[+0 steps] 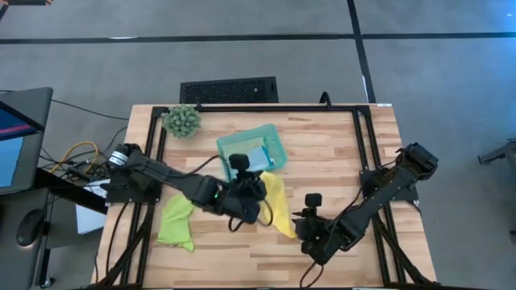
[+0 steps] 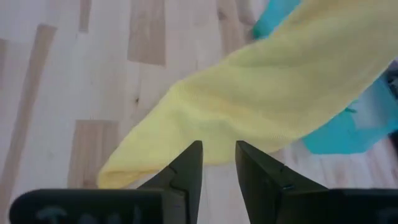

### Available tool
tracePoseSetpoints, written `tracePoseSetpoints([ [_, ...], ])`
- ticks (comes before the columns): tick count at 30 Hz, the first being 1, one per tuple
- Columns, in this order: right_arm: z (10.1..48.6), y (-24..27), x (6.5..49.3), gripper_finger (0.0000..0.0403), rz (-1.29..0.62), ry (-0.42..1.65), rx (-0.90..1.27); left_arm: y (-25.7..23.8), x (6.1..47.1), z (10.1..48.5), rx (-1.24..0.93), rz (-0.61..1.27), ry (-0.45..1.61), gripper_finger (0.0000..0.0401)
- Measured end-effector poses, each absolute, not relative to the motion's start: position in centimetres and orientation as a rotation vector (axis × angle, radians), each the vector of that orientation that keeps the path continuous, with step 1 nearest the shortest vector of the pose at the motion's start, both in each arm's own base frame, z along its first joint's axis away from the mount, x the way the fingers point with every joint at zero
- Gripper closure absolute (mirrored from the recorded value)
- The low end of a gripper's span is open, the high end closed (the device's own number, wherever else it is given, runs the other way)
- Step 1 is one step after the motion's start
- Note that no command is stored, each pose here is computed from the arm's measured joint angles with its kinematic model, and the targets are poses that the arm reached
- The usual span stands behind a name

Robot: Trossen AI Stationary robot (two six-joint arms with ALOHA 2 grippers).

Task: Fold microfiber towels
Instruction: Fold the yellow towel

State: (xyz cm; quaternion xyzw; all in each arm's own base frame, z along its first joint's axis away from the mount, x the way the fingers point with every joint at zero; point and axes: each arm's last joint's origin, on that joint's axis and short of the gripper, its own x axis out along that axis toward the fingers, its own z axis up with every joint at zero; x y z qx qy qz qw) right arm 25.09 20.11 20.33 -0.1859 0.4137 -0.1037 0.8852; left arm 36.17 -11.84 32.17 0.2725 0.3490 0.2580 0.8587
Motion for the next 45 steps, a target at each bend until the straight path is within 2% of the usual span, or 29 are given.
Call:
tracePoseSetpoints([
  [4, 20.5, 21.4, 24.9, 0.0284, -0.101, 0.843, -0.389, -15.2, 34.9, 34.4, 0.565, 0.499, 0.638, 0.0401],
  [10, 21.0, 23.4, 24.8, 0.0285, 0.073, 0.766, -0.420, -19.3, 32.9, 38.6, 0.387, 0.313, 0.504, 0.0401],
  [14, 21.3, 23.5, 25.4, 0.0285, 0.144, 0.746, -0.412, -18.5, 32.7, 38.7, 0.427, 0.418, 0.510, 0.0401],
  [17, 21.1, 22.8, 26.1, 0.0285, 0.150, 0.758, -0.384, -16.3, 33.2, 37.2, 0.409, 0.514, 0.584, 0.0401],
  [25, 17.0, 19.6, 27.0, 0.0285, 0.178, 0.718, -0.262, -10.5, 34.0, 28.3, 0.398, 0.762, 0.792, 0.0397],
  [31, 15.5, 17.0, 27.9, 0.0285, 0.162, 0.693, -0.122, -7.3, 32.7, 24.7, 0.389, 0.905, 0.910, 0.0340],
  [39, 15.3, 16.6, 28.1, 0.0285, 0.219, 0.730, -0.078, -5.9, 31.0, 24.7, 0.399, 1.007, 0.997, 0.0238],
  [45, 14.6, 16.2, 27.7, 0.0285, 0.141, 0.784, -0.132, -8.3, 29.0, 25.3, 0.447, 1.012, 0.960, 0.0215],
])
